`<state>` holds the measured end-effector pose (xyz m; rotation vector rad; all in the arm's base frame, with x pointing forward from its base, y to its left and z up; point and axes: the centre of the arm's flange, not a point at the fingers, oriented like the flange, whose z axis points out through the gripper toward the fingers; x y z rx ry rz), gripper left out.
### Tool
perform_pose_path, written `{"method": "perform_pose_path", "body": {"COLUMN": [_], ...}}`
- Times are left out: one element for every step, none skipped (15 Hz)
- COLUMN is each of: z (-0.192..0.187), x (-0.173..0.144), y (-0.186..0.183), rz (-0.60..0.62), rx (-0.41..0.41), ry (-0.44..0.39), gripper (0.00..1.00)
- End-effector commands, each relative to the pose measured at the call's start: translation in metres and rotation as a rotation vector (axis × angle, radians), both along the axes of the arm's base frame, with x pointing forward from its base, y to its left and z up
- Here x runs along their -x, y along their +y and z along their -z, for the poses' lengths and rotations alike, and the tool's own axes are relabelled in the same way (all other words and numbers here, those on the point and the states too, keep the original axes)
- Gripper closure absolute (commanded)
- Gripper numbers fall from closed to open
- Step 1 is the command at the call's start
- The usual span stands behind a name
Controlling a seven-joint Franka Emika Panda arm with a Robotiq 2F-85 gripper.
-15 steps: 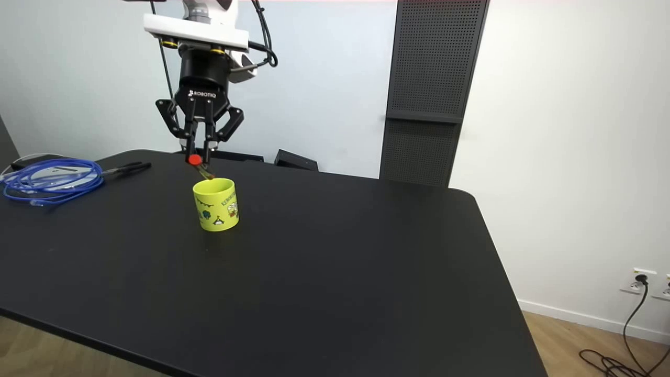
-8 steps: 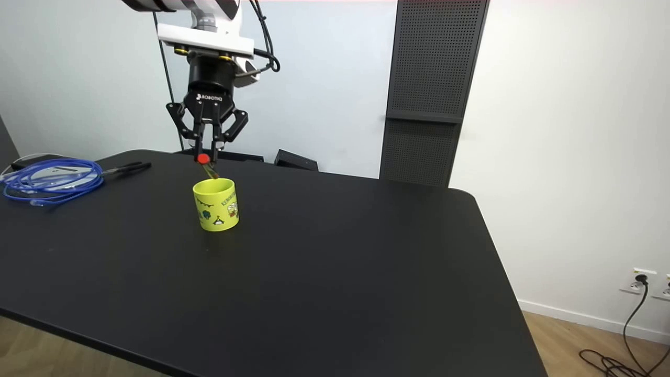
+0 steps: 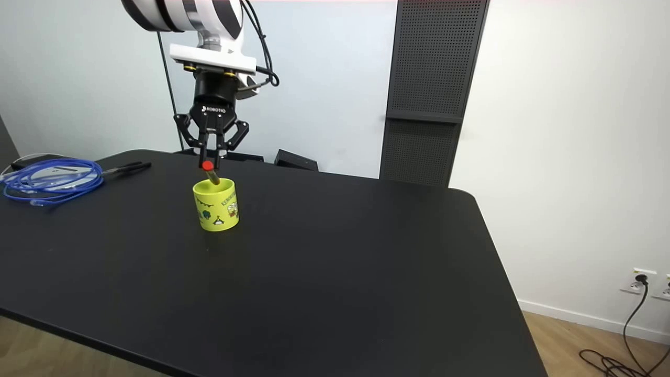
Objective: Put the orange marker in the mug
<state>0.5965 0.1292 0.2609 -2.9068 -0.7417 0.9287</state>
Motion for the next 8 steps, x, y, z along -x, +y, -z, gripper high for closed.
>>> {"method": "perform_pose_path", "body": {"z": [0.0014, 0.0031, 0.0044, 0.0052, 0.0056, 0.0053, 0.0047, 0.0039], "x": [-0.0231, -0.0246, -0.026, -0.0272, -0.0282, -0.0286, -0.0288, -0.0291], "y": [0.0106, 0.0118, 0.0125, 0.0132, 0.0137, 0.0141, 0.0141, 0.0137], "rz": [-0.016, -0.019, -0.017, -0.02, -0.019, -0.014, -0.014, -0.016], "rx": [0.016, 0.015, 0.013, 0.014, 0.012, 0.005, 0.0, 0.001], "ry": [0.022, 0.03, 0.035, 0.037, 0.037, 0.038, 0.037, 0.035], "gripper": [0.79, 0.53, 0.53, 0.48, 0.4, 0.34, 0.26, 0.2]}}
